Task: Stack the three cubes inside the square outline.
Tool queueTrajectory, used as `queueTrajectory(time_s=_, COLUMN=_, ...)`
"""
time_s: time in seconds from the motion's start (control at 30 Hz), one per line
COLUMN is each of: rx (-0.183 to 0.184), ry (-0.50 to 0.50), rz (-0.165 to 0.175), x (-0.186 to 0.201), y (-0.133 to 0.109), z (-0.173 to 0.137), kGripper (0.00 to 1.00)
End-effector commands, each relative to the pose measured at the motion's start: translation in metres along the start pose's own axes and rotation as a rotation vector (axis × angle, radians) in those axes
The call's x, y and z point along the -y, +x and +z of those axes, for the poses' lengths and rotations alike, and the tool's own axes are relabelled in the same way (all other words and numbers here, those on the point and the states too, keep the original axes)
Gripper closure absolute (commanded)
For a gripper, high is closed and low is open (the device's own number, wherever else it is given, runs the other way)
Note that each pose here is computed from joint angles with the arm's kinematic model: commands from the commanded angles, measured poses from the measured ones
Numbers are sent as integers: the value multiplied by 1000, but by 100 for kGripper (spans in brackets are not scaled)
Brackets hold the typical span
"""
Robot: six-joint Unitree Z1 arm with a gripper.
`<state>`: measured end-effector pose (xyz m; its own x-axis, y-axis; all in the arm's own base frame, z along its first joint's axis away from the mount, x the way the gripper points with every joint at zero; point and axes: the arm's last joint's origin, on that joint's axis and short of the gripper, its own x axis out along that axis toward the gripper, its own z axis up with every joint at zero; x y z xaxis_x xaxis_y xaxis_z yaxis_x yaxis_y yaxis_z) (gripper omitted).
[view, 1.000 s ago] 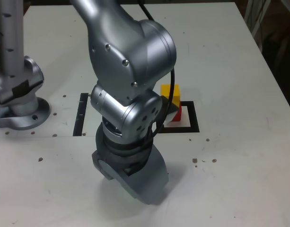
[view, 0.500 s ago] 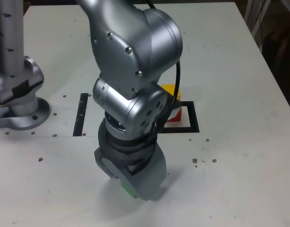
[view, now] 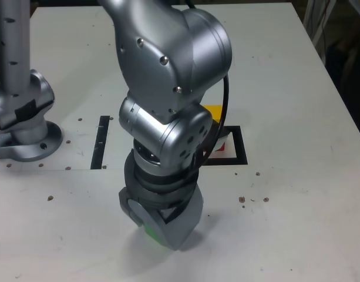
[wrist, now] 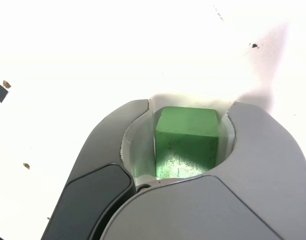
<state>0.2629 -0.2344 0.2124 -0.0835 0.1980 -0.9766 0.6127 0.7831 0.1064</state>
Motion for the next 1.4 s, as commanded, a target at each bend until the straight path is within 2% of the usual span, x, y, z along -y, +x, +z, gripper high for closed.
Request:
queueTrajectory(time_s=0.0, rx=-18, ry=0, rz=-5, x=0, y=-2, z=2, kGripper=73)
queueTrajectory(time_s=0.27, rx=-20, ry=-2, rz=29, x=-4, y=-25, z=0, kGripper=84)
queueTrajectory(time_s=0.5, rx=18, ry=-57, rz=66, x=-34, y=-62, z=-13, kGripper=87)
queueTrajectory(time_s=0.57, rx=26, ry=-93, rz=60, x=-51, y=-77, z=-19, kGripper=87)
queueTrajectory(time_s=0.67, rx=22, ry=-165, rz=29, x=-81, y=-95, z=-29, kGripper=87)
queueTrajectory(time_s=0.83, rx=20, ry=-303, rz=-21, x=-127, y=-107, z=-43, kGripper=87)
queueTrajectory(time_s=0.97, rx=12, ry=-434, rz=-36, x=-162, y=-104, z=-53, kGripper=87)
queueTrajectory(time_s=1.13, rx=-18, ry=-582, rz=-36, x=-191, y=-95, z=-68, kGripper=87)
queueTrajectory(time_s=1.37, rx=-39, ry=-658, rz=-49, x=-211, y=-85, z=-75, kGripper=87)
